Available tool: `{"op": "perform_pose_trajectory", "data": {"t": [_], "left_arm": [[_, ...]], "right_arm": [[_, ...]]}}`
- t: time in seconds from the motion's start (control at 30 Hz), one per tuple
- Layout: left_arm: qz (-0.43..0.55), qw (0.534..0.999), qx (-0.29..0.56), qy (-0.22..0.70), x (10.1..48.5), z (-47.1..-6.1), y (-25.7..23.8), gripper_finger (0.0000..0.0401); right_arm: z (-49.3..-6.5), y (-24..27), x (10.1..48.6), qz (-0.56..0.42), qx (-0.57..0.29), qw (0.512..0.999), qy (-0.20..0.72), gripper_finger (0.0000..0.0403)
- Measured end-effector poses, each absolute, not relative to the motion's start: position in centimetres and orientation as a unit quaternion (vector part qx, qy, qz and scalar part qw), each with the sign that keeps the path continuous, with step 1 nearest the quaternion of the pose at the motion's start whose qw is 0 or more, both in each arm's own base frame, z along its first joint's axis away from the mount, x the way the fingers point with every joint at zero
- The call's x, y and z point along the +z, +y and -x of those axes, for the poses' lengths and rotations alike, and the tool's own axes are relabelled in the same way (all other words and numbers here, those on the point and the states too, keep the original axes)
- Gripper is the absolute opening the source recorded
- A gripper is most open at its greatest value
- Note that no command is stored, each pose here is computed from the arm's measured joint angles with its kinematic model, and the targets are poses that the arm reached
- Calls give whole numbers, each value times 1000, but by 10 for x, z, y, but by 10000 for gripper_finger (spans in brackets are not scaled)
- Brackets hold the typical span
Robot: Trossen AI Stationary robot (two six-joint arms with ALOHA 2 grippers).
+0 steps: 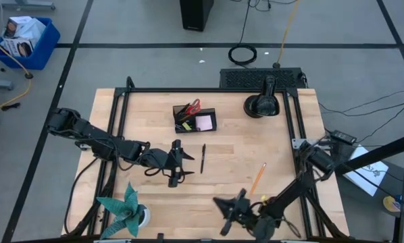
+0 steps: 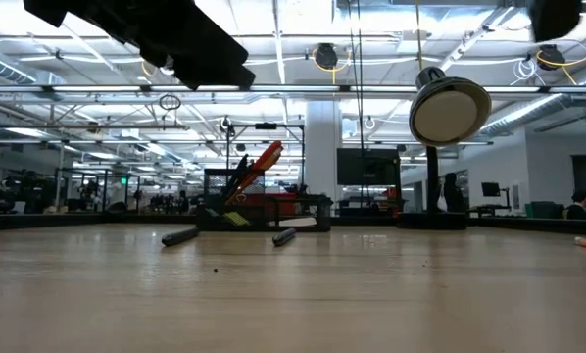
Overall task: Pick and place office supplies into organizer
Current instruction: Put the orange pencil into the black desk organizer
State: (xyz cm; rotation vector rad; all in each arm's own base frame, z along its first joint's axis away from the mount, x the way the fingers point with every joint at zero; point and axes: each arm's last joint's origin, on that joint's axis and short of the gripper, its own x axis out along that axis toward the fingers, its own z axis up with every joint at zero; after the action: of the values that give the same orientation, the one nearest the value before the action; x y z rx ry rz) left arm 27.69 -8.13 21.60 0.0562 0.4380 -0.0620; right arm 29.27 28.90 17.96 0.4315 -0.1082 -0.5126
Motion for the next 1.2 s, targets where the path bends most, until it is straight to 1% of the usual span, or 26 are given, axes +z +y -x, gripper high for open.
{"op": "perform_pose_trajectory", "data": {"t": [0.07, 0.13, 0.2, 0.3, 0.37, 0.5, 0.57, 0.63, 0.73, 0.9, 0.93, 1.13, 1.2], "left_arm": [[-24, 975, -31, 218, 216, -277, -81, 257], [-27, 975, -32, 220, 215, -277, -81, 257], [-28, 975, -32, 218, 216, -277, -81, 257], [-25, 977, -33, 207, 218, -278, -82, 257], [-21, 980, -33, 195, 220, -279, -82, 257], [-35, 983, -37, 178, 223, -280, -82, 257], [-41, 984, -37, 172, 224, -281, -82, 257], [-38, 984, -37, 170, 225, -281, -82, 257], [-35, 984, -36, 172, 224, -281, -82, 257], [-27, 981, -31, 188, 221, -279, -81, 257], [-25, 981, -32, 188, 221, -279, -82, 257], [-24, 981, -47, 189, 221, -278, -85, 257], [-24, 980, -48, 190, 221, -278, -85, 257]], "right_arm": [[-301, 295, 175, -242, -217, 944, -51, 0], [-302, 302, 166, -248, -210, 945, -42, 0], [-296, 307, 152, -233, -222, 946, -29, 0], [-284, 311, 132, -190, -264, 945, -23, 0], [-278, 311, 120, -194, -280, 940, -32, 0], [-280, 311, 95, -195, -252, 948, 4, 0], [-282, 312, 88, -216, -248, 944, 3, 0], [-282, 312, 83, -206, -260, 943, -5, 0], [-281, 309, 86, -176, -293, 939, -30, 0], [-283, 310, 102, -162, -323, 931, -55, 0], [-285, 310, 103, -158, -318, 933, -50, 0], [-303, 307, 108, -154, -217, 964, 11, 0], [-304, 305, 106, -151, -215, 965, 16, 0]]}}
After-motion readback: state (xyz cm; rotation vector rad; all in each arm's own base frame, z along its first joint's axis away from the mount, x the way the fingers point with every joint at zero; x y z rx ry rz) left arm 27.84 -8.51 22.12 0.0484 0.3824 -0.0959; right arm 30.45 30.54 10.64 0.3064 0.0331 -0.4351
